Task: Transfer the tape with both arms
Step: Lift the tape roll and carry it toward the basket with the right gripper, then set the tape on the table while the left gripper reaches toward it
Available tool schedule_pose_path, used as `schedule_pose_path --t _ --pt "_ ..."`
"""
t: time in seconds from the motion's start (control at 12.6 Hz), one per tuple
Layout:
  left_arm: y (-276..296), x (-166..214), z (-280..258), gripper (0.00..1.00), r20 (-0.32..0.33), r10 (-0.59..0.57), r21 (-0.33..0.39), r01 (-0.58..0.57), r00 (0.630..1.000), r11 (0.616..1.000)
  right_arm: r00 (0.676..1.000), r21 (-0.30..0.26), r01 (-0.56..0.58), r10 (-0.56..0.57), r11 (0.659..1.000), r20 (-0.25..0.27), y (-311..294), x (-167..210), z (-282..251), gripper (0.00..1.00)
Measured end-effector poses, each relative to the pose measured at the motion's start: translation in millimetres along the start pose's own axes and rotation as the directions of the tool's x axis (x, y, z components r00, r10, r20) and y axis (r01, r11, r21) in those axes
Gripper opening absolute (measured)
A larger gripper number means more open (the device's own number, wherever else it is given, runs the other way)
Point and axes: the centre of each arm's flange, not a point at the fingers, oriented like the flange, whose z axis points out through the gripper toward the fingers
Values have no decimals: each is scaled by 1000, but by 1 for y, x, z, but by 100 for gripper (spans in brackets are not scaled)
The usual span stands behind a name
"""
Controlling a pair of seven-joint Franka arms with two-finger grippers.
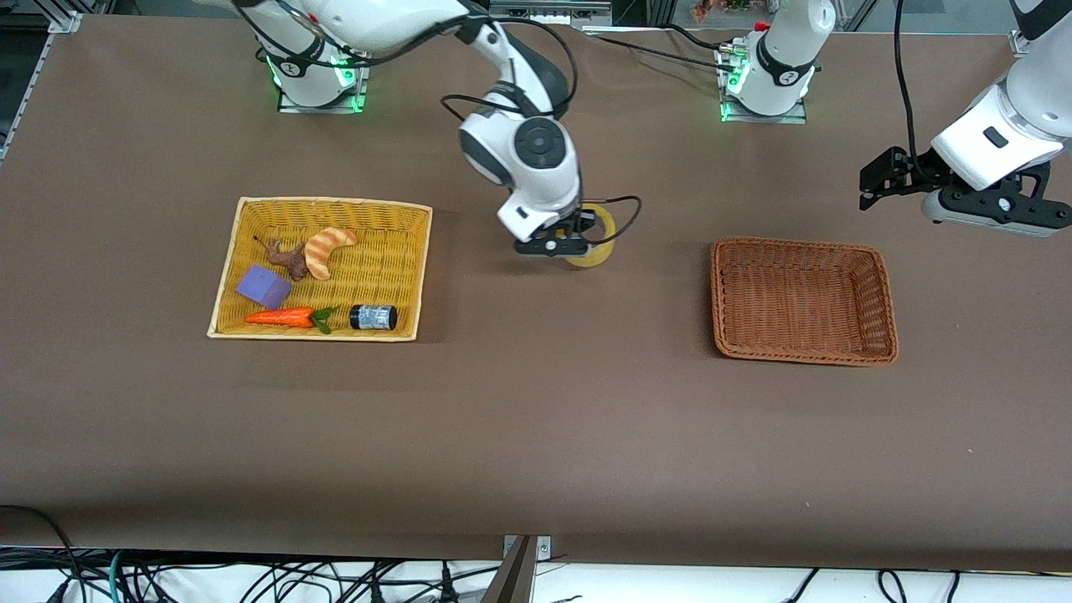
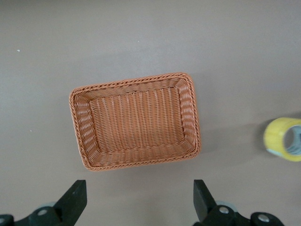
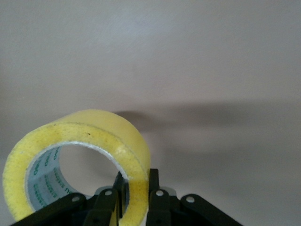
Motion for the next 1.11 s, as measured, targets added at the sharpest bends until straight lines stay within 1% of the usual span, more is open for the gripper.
schedule_pose_path --t 0.16,0.4,0.48,0.63,0.71,0.87,0.95,1.03,1.11 --pt "0 0 0 100 0 0 0 0 1000 1000 1000 -2 -22 22 1000 -8 -11 -5 15 21" --pt "0 0 0 100 0 0 0 0 1000 1000 998 -17 -49 49 999 -36 -10 -4 27 22" --pt "0 0 0 100 0 0 0 0 1000 1000 998 -13 -52 51 999 -41 -11 -5 29 28" --pt "0 0 0 100 0 0 0 0 1000 1000 997 -1 -56 55 998 -51 -13 -1 25 50" --pt "0 0 0 100 1 0 0 0 1000 1000 996 7 -64 65 998 -62 -12 6 15 61" --pt "3 1 2 100 5 5 -1 -5 1000 1000 992 2 -94 93 996 -84 5 38 -24 84" --pt "6 2 4 100 11 13 -2 -13 1000 1000 993 -8 -76 75 997 -94 22 59 -54 96" --pt "11 3 10 100 31 25 -5 -25 999 1000 994 -15 -47 45 999 -96 44 78 -88 100" --pt "21 4 18 100 64 46 -11 -46 997 999 995 -21 -21 19 1000 -93 72 94 -121 100"
